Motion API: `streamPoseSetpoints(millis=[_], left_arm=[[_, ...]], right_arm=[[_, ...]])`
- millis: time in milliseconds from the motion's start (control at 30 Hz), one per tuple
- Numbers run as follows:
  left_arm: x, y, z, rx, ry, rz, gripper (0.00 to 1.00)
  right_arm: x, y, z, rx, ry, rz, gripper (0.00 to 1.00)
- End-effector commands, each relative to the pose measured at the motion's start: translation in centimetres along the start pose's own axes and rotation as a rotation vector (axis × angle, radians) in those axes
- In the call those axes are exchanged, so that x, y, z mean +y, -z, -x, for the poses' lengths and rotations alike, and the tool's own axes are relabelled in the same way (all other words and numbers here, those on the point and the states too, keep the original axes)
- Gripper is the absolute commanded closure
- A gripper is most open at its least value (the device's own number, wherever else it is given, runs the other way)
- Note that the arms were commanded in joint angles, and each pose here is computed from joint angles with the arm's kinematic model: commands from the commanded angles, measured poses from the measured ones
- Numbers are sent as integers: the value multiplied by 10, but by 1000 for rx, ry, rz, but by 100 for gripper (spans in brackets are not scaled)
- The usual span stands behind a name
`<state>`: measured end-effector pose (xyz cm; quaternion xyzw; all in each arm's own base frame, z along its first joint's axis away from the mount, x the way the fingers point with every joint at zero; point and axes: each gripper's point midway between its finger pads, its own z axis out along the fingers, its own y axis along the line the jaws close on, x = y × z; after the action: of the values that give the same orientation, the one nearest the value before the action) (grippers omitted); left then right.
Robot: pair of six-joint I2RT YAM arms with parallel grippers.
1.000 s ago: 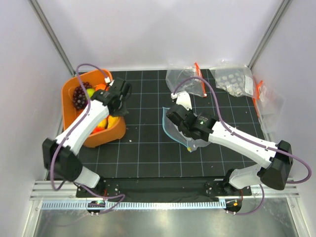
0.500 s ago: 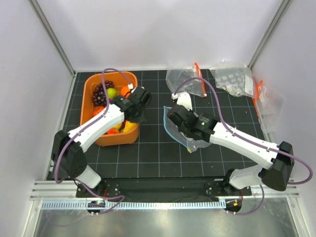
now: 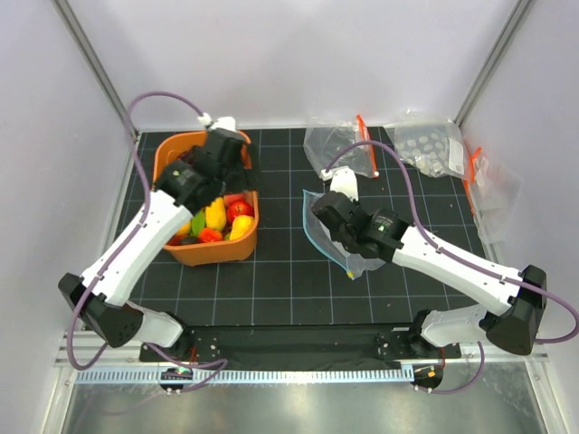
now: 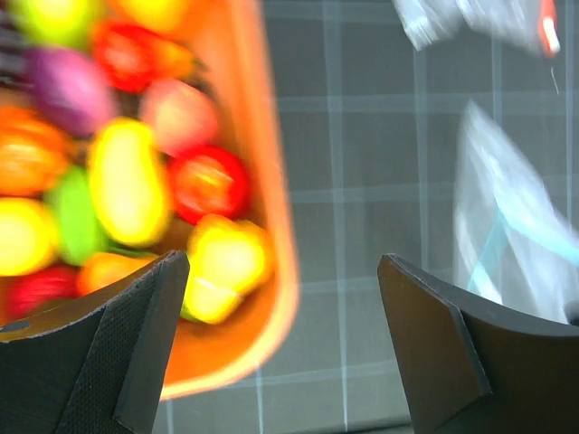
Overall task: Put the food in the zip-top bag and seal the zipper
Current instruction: Pick up the fake fruit from the bin.
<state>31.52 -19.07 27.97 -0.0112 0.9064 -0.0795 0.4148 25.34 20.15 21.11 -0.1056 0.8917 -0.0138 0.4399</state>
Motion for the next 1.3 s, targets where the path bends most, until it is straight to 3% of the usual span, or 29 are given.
streamPoseSetpoints(millis=[0,133,467,733,767,867,900,1000,1100,1267], left_arm=[[57,-6,22,-22,81,146,7],[99,-35,33,-21,164,269,0],[174,-130,13,163,246,430,0],[179,-189,-20,315,246,382,5],[181,-191,-22,321,244,385,8],[184,-200,-28,339,253,371,31],[184,-199,-26,333,258,364,44],[183,-179,-4,255,263,352,60],[175,-156,13,167,287,312,67],[140,-89,41,14,271,191,67]], right_arm=[[-3,10,13,-37,-29,12,99],[0,9,9,-25,-25,25,99],[-5,13,5,-19,-16,23,99],[-10,18,5,-24,-22,21,99],[-10,18,5,-22,-23,22,99],[-11,19,4,-20,-25,22,99],[-12,20,4,-19,-25,22,99],[-10,18,3,-14,-20,24,99],[-4,14,3,-2,-5,30,99],[6,10,8,3,-4,50,99]])
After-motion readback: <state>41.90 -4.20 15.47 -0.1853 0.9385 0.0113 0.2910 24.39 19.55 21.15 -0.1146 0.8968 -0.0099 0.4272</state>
